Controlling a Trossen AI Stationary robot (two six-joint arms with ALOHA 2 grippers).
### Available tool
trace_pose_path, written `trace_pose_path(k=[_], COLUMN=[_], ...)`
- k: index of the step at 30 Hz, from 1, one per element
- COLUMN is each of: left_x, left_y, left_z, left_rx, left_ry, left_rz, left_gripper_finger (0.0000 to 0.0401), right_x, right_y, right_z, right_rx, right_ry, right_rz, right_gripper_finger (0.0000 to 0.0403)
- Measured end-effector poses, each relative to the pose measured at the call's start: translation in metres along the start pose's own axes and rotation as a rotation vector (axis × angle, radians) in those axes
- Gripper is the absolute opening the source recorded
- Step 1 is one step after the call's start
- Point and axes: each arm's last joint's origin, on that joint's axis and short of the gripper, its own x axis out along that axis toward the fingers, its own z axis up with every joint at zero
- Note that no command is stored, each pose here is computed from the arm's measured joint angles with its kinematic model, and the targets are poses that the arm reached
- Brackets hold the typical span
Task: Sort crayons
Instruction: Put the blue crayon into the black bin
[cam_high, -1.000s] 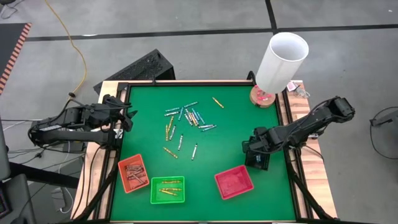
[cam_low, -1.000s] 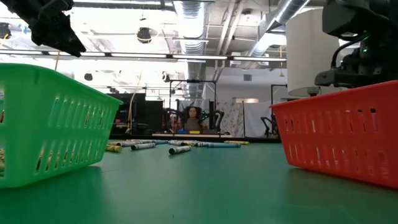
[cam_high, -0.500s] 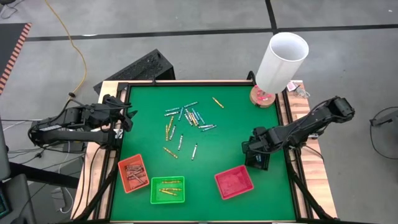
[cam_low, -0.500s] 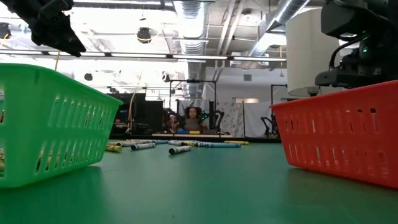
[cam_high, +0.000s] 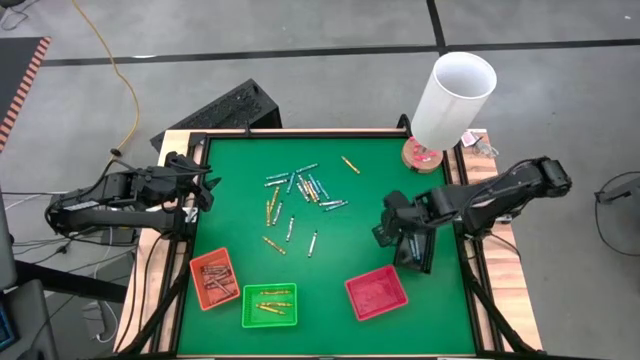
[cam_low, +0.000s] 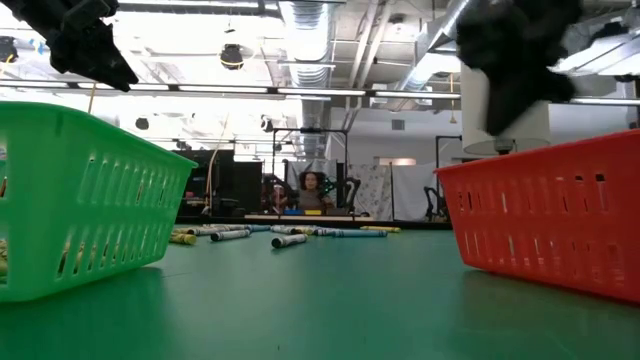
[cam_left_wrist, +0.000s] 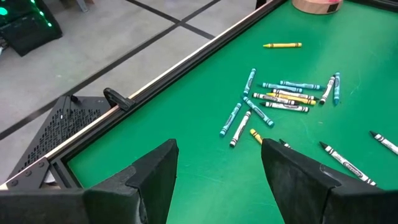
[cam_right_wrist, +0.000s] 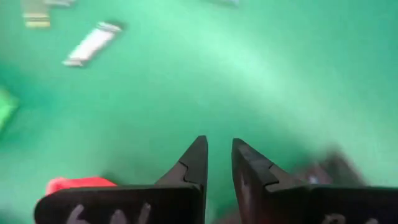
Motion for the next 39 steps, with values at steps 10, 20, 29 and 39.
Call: trace_pose_path(k=[10,20,29,39], left_x=[0.000,0.000,0.000,0.000], left_y=[0.000,0.000,0.000,0.000], left_z=[0.000,0.000,0.000,0.000], left_rx=[-0.001,-0.002,-0.002,-0.002], left_ry=[0.000,0.000,0.000,0.000], left_rz=[0.000,0.000,0.000,0.000], left_gripper_finger=[0.0223,0.0223,0.0223,0.0223], right_x=[0.005,0.070,0.119,0.156], right_y=[0.012,0.014,0.020,0.039], right_z=[0.051,0.087,0.098,0.112], right_rx=[-0.623,-0.905,-1.039,-1.165], right_ry=[-0.267,-0.296,-0.209,-0.073], right_rz=[0.088,0.020,0.013,0.033], right_gripper_finger=[0.0069,0.0069,0.0069,0.0069])
